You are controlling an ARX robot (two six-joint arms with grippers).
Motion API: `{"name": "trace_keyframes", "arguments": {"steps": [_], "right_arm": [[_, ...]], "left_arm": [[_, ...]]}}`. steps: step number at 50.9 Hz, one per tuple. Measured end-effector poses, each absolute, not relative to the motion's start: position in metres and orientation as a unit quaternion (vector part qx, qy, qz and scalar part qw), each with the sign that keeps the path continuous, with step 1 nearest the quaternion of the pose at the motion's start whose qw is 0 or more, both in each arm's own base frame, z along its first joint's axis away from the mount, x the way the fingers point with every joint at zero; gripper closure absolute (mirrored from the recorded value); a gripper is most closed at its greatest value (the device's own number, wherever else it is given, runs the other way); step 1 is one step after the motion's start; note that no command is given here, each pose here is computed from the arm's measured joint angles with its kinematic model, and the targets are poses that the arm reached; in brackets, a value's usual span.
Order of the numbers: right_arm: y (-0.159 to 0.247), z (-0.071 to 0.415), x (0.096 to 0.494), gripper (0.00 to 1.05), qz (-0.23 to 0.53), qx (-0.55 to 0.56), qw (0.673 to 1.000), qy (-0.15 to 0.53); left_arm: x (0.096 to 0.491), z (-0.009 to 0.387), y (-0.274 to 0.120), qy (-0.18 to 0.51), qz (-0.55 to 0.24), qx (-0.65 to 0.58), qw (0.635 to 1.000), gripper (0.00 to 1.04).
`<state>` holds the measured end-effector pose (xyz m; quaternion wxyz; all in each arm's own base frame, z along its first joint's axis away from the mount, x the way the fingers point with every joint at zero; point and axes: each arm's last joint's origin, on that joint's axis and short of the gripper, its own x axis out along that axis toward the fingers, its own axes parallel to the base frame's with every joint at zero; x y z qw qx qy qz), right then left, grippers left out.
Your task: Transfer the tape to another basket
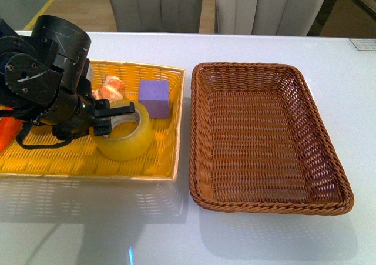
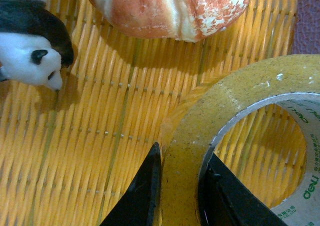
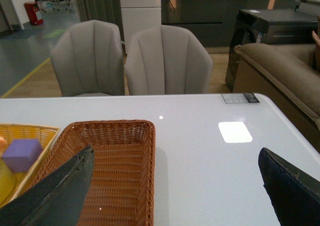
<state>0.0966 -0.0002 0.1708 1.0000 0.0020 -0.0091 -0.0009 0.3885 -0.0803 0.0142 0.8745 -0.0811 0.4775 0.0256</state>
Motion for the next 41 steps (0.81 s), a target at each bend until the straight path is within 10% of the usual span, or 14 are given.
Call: {"name": "trace_keyframes", "arguments": {"steps": [16,41], "right_arm": [[0.000,0.171,0.097,0.09,-0.001,0.002,1.000,-0.009],[0.000,0.171,0.097,0.09,-0.001,0.002,1.000,-0.009]], "left_arm": [[0.380,0.091,-0.080,0.394,-0.011,-0.105,0.913,0.89],[0.400,0.120,-0.197,0.388,-0.131,-0.070,0.910,0.89]]}}
